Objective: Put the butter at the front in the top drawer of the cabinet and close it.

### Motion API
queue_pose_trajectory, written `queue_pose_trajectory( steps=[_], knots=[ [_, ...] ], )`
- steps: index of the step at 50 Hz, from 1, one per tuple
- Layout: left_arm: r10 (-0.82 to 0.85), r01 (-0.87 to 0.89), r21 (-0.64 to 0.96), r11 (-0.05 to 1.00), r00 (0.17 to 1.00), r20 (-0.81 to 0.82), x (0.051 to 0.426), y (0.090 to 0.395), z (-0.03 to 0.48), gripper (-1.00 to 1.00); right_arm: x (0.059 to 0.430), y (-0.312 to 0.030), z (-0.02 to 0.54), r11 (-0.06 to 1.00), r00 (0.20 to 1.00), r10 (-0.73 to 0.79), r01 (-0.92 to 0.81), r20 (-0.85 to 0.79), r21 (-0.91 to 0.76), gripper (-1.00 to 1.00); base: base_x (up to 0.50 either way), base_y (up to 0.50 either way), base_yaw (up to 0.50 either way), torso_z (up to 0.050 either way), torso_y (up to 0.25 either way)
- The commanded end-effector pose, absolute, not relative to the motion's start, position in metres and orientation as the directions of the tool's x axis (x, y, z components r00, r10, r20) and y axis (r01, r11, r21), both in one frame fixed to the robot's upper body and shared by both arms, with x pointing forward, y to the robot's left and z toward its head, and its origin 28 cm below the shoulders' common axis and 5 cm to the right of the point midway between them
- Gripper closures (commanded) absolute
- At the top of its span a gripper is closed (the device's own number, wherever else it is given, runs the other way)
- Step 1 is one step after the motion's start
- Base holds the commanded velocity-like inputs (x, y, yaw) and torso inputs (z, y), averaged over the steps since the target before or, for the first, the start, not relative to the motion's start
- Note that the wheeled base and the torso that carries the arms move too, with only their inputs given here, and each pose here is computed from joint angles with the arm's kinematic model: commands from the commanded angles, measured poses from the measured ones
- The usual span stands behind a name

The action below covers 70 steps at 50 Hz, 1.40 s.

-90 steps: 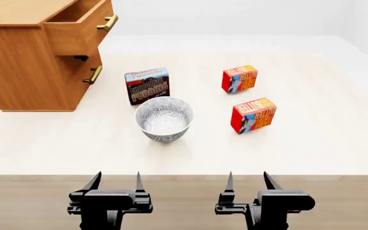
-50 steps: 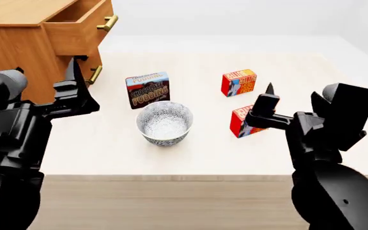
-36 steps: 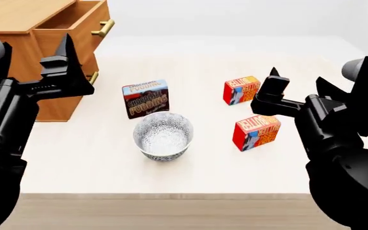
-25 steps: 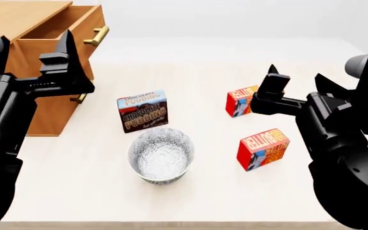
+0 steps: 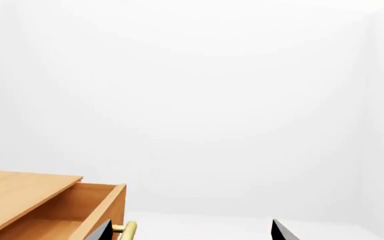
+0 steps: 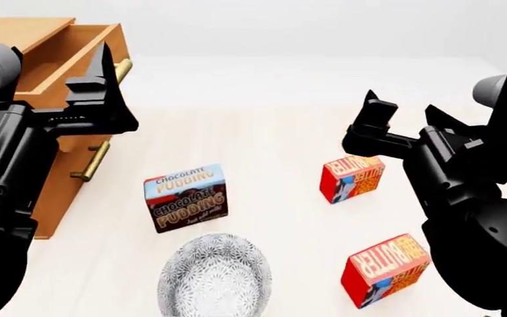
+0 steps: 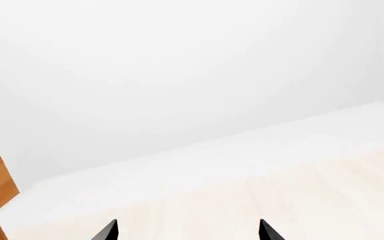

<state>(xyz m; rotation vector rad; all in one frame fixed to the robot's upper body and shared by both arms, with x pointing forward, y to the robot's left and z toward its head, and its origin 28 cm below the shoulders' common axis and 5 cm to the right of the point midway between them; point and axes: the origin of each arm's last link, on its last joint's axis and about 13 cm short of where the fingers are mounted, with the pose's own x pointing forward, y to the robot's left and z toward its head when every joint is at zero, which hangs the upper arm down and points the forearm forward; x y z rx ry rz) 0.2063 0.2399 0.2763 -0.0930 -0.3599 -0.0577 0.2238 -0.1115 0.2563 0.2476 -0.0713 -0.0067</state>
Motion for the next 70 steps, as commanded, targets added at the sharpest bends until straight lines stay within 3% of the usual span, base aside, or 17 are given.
queue_pose_trajectory(
  steps=[1, 20, 31, 38, 42, 53, 70],
  knots=[
    [-0.048, 0.078, -0.071, 0.994, 0.934, 0.355, 0.207, 0.239, 0.275, -1.0, 0.227, -0.111, 0.253, 0.964, 0.999, -0.004, -0.009, 0.05, 0.267, -1.0, 0.43, 0.0, 0.0, 0.0, 0.0],
    [-0.05, 0.078, -0.064, 0.995, 0.933, 0.357, 0.209, 0.241, 0.271, -1.0, 0.23, -0.108, 0.251, 0.965, 0.999, -0.001, -0.009, 0.037, 0.261, -1.0, 0.43, 0.0, 0.0, 0.0, 0.001],
    [-0.014, 0.029, -0.04, 0.999, 0.943, 0.334, 0.222, 0.247, 0.285, -1.0, 0.23, -0.109, 0.252, 0.966, 0.999, -0.029, 0.032, -0.017, 0.255, -1.0, 0.02, 0.0, 0.0, 0.0, 0.0],
    [-0.005, 0.009, -0.015, 1.0, 0.977, 0.212, 0.249, 0.26, 0.311, -1.0, 0.229, -0.111, 0.249, 0.968, 0.998, -0.023, 0.037, -0.06, 0.249, -1.0, 0.0, 0.0, 0.0, 0.0, 0.0],
    [-0.075, 0.072, 0.07, 0.995, 0.996, 0.044, 0.261, 0.267, 0.326, -1.0, 0.229, -0.114, 0.245, 0.966, 0.997, -0.025, 0.043, -0.074, 0.254, -1.0, 0.0, 0.0, 0.0, 0.0, 0.0],
    [-0.078, 0.09, 0.076, 0.993, 0.985, -0.152, 0.283, 0.29, 0.354, -1.0, 0.234, -0.118, 0.235, 0.959, 0.995, -0.002, 0.029, -0.095, 0.283, -1.0, 0.0, 0.0, 0.0, 0.0, 0.0],
    [-0.036, 0.076, 0.155, 0.985, 0.969, -0.245, 0.296, 0.311, 0.375, -1.0, 0.238, -0.123, 0.226, 0.951, 0.993, 0.002, 0.034, -0.116, 0.307, -1.0, 0.0, 0.0, 0.0, 0.0, 0.0]
  ],
)
